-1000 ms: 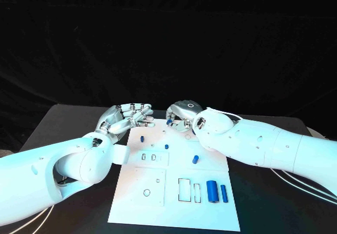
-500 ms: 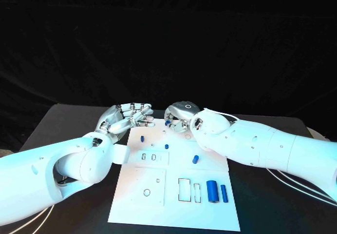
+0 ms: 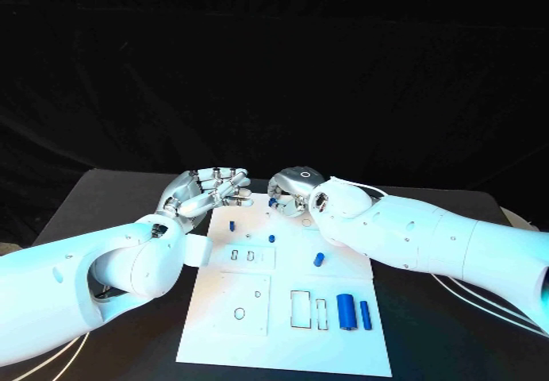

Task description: Assemble the parts on the task board

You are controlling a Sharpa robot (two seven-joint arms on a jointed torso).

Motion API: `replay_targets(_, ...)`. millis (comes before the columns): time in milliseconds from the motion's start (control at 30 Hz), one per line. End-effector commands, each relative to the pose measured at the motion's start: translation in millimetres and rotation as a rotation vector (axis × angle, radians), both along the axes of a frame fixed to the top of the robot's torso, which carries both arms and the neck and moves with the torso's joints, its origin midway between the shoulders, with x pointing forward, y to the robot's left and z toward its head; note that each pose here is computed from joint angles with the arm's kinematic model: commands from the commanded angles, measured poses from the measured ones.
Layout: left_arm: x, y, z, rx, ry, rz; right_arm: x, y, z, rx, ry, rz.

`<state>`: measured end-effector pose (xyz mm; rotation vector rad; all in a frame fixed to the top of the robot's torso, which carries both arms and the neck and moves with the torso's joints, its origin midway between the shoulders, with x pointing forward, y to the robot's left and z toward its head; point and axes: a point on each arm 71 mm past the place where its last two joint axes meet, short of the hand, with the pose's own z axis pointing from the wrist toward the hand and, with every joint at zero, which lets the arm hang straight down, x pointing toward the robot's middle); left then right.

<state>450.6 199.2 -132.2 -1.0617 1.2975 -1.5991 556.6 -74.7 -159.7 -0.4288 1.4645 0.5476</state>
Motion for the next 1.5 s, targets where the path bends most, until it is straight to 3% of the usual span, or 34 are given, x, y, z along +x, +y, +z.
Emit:
replay_targets(33, -0.3, -2.5, 1.9, -0.010, -0.003, -0.022, 0.6, -1, -1.1, -0.013, 0.005, -0.013)
replay_targets(233, 0.1, -1.4, 1.8, -0.010, -0.001, -0.019, -3.1, -4, 1.0, 0.004, -0.016, -0.011)
replay_targets(533, 0.8, 2.4, 1.4, -0.011, 0.003, -0.010, -21.6, -35, 14.0, 0.074, -0.033, -0.008)
replay_targets(700, 0.7, 4.7, 1.4, -0.010, 0.004, -0.009, -30.3, -75, 23.6, 0.128, 0.058, -0.057)
replay_targets(967, 0.7, 9.0, 1.4, -0.009, 0.003, -0.003, -33.4, -123, 20.6, 0.085, 0.208, -0.151)
replay_targets(1167, 0.8, 10.0, 1.3, -0.008, 0.004, -0.002, -30.9, -139, 17.3, 0.072, 0.244, -0.197)
replay_targets(1500, 1.1, 10.8, 1.1, -0.008, 0.005, -0.001, -24.8, -139, 9.3, 0.068, 0.264, -0.221)
